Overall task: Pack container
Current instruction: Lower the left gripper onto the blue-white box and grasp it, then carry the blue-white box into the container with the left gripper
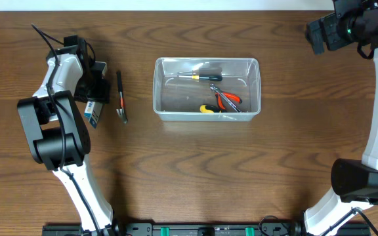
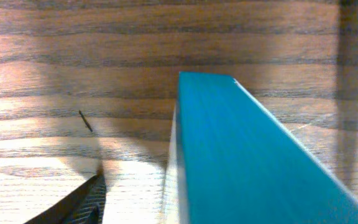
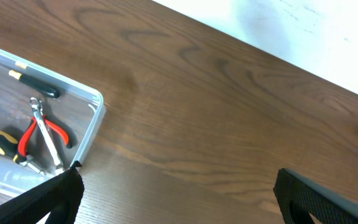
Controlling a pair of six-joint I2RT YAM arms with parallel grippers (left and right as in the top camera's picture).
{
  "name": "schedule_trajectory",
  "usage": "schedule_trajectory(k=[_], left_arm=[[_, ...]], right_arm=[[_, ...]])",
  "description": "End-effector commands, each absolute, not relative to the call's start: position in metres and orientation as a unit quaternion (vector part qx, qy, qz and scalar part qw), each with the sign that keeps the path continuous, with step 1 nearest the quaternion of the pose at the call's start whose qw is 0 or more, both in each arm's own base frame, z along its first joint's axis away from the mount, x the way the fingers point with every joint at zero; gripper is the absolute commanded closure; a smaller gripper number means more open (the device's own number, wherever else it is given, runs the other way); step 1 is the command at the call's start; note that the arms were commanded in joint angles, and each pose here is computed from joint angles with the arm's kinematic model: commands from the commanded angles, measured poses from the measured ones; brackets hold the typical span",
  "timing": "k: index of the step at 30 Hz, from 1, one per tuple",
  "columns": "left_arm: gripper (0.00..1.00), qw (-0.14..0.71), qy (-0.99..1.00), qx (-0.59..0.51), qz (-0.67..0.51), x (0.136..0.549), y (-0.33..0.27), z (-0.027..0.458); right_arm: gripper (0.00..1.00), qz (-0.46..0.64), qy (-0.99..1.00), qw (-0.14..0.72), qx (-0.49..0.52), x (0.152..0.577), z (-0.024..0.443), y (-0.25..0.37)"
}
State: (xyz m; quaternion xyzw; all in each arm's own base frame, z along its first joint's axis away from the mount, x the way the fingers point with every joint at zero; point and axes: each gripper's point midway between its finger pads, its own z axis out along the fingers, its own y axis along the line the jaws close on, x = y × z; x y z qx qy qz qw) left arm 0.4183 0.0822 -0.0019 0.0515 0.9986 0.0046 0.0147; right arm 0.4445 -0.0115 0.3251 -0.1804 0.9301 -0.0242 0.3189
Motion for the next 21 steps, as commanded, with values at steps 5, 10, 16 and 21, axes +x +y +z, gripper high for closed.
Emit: schedule_trajectory(k=[5,10,16,21], left_arm=[[0.48,-0.017,0.999,0.049,-0.017,0.4019,0.0751,-0.0186],[0.54,-0.016,0.999,0.049,-0.016,0.4021,0.0752,-0.0185],[0.58,-0.018,0.998,0.049,-0.017,0.401,0.075,-0.0184],[0.67,-0.022,0.998,0.049,-0.018,0.3991,0.0747,-0.0178]], right_arm=[[0.01,-0.024,0.934,0.314,-0.17,0.4448,0.3219,-0.0138],[0.01,-0.024,0.934,0.314,-0.17,0.4448,0.322,-0.0138],[0.01,-0.024,0.934,0.314,-0.17,0.4448,0.322,-0.0138],[0.01,-0.024,0.934,0.314,-0.17,0.4448,0.322,-0.0138]])
